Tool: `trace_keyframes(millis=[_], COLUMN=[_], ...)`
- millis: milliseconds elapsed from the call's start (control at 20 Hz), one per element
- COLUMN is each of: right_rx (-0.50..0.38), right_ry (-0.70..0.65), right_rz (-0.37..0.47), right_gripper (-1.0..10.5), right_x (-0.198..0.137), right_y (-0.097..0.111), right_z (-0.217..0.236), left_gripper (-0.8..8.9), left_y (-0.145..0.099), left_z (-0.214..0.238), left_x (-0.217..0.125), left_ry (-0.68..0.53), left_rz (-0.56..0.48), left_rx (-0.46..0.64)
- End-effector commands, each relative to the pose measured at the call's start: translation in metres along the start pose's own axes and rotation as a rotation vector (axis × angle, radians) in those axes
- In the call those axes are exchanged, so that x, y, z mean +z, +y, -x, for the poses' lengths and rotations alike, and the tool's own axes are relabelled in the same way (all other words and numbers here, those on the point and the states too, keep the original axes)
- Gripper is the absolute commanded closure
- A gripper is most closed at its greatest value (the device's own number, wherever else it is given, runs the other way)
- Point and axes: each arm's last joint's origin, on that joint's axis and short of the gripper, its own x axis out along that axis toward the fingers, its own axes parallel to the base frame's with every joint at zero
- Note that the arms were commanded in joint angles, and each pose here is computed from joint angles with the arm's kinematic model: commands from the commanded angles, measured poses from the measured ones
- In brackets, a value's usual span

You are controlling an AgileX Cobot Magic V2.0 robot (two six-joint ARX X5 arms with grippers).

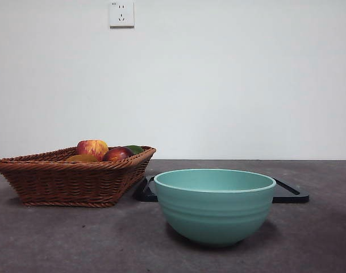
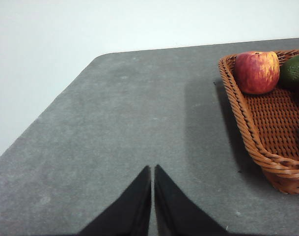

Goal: Pick up the wifruite, put it on the bowl, pick up the plate, put it on desk

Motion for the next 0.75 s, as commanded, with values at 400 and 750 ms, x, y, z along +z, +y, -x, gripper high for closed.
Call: trace_keyframes(millis=[400, 750], right_rx=[0.004, 0.048], right_ry=[-0.005, -0.002], right_rz=[-0.271, -0.344], right_gripper=[9.4, 9.4], right_x=[-0.0005, 0.0001], right_y=[0.0001, 0.0013], right_z=[-0.0003, -0.0002], left_gripper=[8.04, 8.04], left_y=[-0.0007, -0.0008], left_z=[-0.0019, -0.0019], left_x=[-0.0068, -0.0068], left_ry=[0.021, 0.022], left_rz=[0.284, 0.431], left_rx=[0.002, 0.003])
